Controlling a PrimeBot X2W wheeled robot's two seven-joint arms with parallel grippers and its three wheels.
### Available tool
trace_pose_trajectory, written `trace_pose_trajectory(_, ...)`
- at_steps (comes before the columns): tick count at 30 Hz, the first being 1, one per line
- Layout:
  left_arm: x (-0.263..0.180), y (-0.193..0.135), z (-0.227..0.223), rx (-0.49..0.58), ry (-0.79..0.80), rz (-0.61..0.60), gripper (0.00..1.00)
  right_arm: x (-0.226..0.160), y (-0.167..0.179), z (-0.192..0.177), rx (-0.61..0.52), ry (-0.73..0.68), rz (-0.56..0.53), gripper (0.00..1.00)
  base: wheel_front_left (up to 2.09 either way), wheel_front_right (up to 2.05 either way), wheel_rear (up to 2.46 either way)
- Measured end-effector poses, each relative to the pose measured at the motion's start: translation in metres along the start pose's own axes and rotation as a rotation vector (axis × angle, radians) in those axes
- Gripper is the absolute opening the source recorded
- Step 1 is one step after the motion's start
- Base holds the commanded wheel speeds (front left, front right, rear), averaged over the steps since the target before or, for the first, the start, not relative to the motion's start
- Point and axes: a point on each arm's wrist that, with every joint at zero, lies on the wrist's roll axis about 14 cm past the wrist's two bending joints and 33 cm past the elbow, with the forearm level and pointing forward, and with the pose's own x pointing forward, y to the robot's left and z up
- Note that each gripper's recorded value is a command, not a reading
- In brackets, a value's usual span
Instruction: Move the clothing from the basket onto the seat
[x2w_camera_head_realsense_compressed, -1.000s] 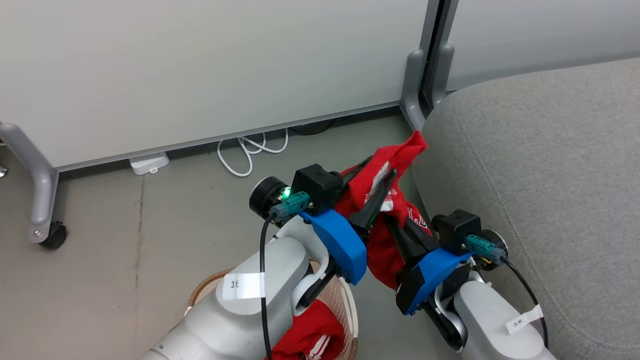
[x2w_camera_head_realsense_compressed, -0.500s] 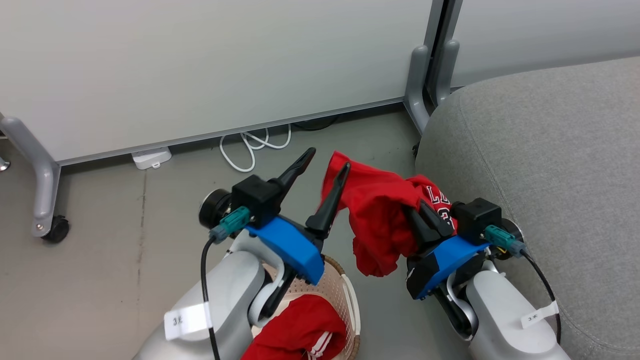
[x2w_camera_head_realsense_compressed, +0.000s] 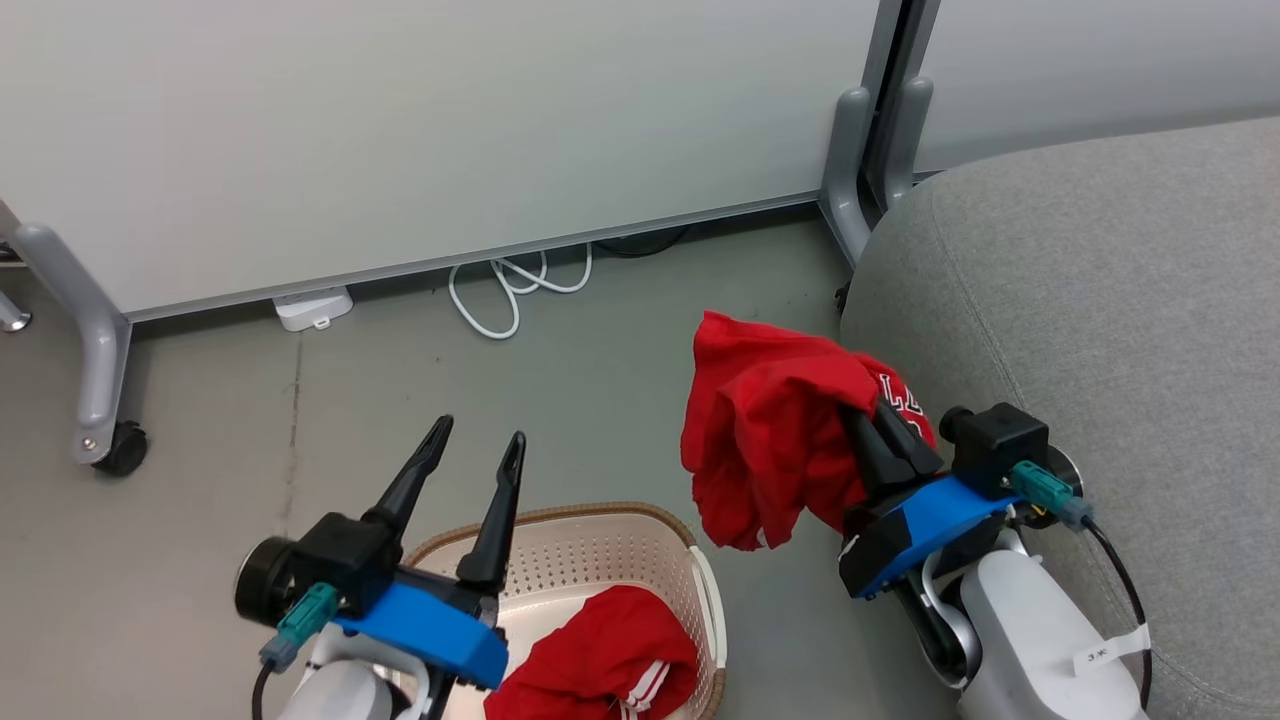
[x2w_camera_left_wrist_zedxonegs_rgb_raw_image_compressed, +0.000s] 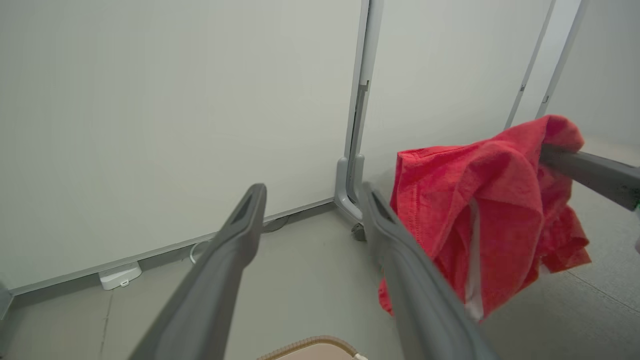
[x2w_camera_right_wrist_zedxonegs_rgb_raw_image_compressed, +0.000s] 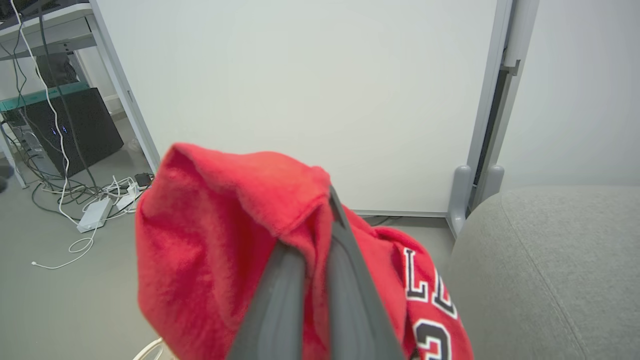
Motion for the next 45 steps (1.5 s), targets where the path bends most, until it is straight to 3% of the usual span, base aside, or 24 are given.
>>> trace_pose_trajectory(6,-0.014,0.008,-0.007,-0.014,0.006,0.039,1.0,-0.004,-0.005,-0.001,0.0,-0.001,-0.016,0.0,0.0,0.0,0.0)
trace_pose_trajectory(17,0.005,-0.018,-0.005,-0.012,-0.013,-0.055,1.0,-0.021,-0.027,0.001,-0.001,-0.002,-0.085,0.0,0.0,0.0,0.0)
trace_pose_trajectory(29,0.042,-0.072,-0.018,-0.037,0.005,-0.248,1.0,-0.065,-0.083,0.008,0.0,-0.017,-0.27,0.0,0.0,0.0,0.0)
trace_pose_trajectory(41,0.069,-0.147,-0.033,-0.068,0.027,-0.497,1.0,-0.138,-0.144,0.01,-0.013,-0.009,-0.524,0.0,0.0,0.0,0.0)
trace_pose_trajectory(45,0.073,-0.151,-0.039,-0.076,0.044,-0.528,1.0,-0.146,-0.152,0.008,-0.017,-0.005,-0.561,0.0,0.0,0.0,0.0)
